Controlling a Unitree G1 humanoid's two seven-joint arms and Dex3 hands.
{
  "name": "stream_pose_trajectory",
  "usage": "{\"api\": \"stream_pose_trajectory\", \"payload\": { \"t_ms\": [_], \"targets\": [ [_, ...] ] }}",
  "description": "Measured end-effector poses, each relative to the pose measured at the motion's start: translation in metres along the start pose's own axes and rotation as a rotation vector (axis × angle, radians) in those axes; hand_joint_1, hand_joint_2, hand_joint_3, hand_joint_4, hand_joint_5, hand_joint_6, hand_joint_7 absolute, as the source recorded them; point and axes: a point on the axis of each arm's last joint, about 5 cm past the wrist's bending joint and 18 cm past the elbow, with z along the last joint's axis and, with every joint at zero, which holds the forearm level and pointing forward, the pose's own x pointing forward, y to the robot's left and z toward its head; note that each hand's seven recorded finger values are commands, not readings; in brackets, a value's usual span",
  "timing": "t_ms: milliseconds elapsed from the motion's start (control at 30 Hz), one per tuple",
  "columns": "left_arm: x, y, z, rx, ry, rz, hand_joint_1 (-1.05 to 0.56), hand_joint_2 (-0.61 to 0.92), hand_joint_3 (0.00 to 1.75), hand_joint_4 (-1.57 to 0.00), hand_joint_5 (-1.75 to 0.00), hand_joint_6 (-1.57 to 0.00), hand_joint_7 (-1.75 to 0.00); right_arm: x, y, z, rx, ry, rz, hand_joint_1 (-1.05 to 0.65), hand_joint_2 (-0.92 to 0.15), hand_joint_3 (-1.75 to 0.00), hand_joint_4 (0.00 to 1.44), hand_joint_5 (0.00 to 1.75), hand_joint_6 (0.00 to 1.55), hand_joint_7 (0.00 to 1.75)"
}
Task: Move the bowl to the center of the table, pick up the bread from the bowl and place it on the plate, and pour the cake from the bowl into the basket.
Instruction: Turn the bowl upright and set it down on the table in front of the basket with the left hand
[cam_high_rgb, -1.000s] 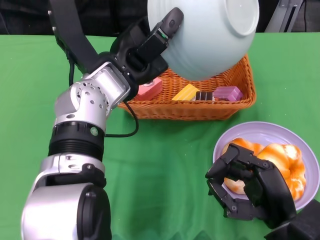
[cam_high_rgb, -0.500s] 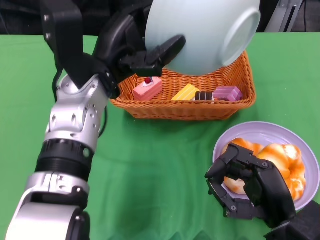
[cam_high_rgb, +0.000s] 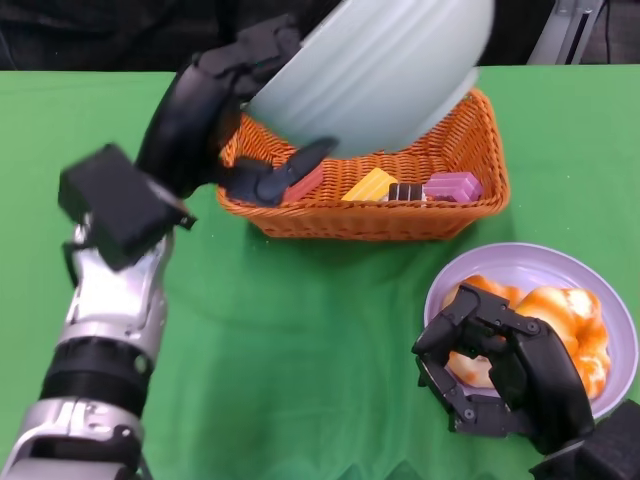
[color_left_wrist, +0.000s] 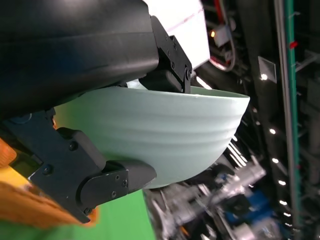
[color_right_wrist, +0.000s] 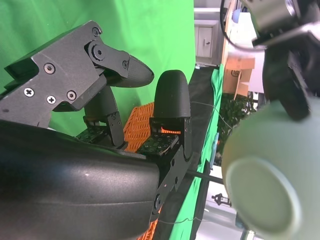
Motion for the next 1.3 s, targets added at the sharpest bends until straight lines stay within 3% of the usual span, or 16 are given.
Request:
{"api": "stream_pose_trajectory", "payload": {
  "t_ms": [133,333,467,633,767,933,1067,1167,1300],
  "targets": [
    [-0.015,0.006,-0.002,0.106,-0.047,0.022,-0.09,0.77,0.83,-0.74,-1.75,-0.65,-1.63,0.001,0.000,0.000,0.000,0.004,0.000,-0.16,-0.52,-0.95,0.67,1.58,0.65,1.30],
    [-0.043,0.011,-0.004,0.256,-0.100,0.056,-0.05,0.65,1.03,-0.73,-1.75,-0.67,-1.57,0.001,-0.001,0.000,0.001,0.005,-0.004,-0.15,-0.58,-0.85,0.67,1.57,0.66,1.26],
    [-0.062,0.011,-0.006,0.337,-0.088,0.095,-0.06,0.65,0.94,-0.74,-1.75,-0.69,-1.54,0.002,-0.002,0.002,0.002,0.000,-0.010,-0.15,-0.59,-0.83,0.67,1.57,0.66,1.24],
    [-0.086,0.014,-0.006,0.466,-0.064,0.140,-0.05,0.66,0.95,-0.72,-1.75,-0.67,-1.52,0.002,-0.004,0.002,-0.003,-0.002,-0.026,-0.14,-0.61,-0.80,0.67,1.56,0.65,1.25],
    [-0.100,0.017,-0.006,0.574,-0.088,0.152,-0.09,0.75,0.78,-0.70,-1.75,-0.63,-1.53,0.002,-0.005,0.003,-0.002,-0.005,-0.031,-0.12,-0.59,-0.85,0.66,1.57,0.65,1.26],
    [-0.117,0.015,-0.011,0.690,-0.106,0.157,-0.11,0.69,0.87,-0.70,-1.75,-0.60,-1.57,0.003,-0.006,0.003,0.000,-0.007,-0.027,-0.12,-0.58,-0.87,0.66,1.57,0.65,1.26],
    [-0.130,0.010,-0.017,0.764,-0.136,0.150,-0.08,0.69,0.87,-0.67,-1.75,-0.50,-1.72,0.003,-0.007,0.003,-0.001,-0.007,-0.031,-0.13,-0.59,-0.86,0.66,1.58,0.64,1.26],
    [-0.139,0.006,-0.023,0.803,-0.174,0.153,-0.08,0.69,0.86,-0.68,-1.75,-0.49,-1.71,0.003,-0.007,0.003,-0.002,-0.007,-0.028,-0.13,-0.59,-0.86,0.66,1.58,0.64,1.25],
    [-0.154,0.001,-0.030,0.825,-0.231,0.183,-0.11,0.87,0.46,-0.73,-1.75,-0.49,-1.71,0.002,-0.009,0.003,-0.001,-0.007,-0.039,-0.12,-0.59,-0.87,0.66,1.58,0.65,1.25]
  ]
}}
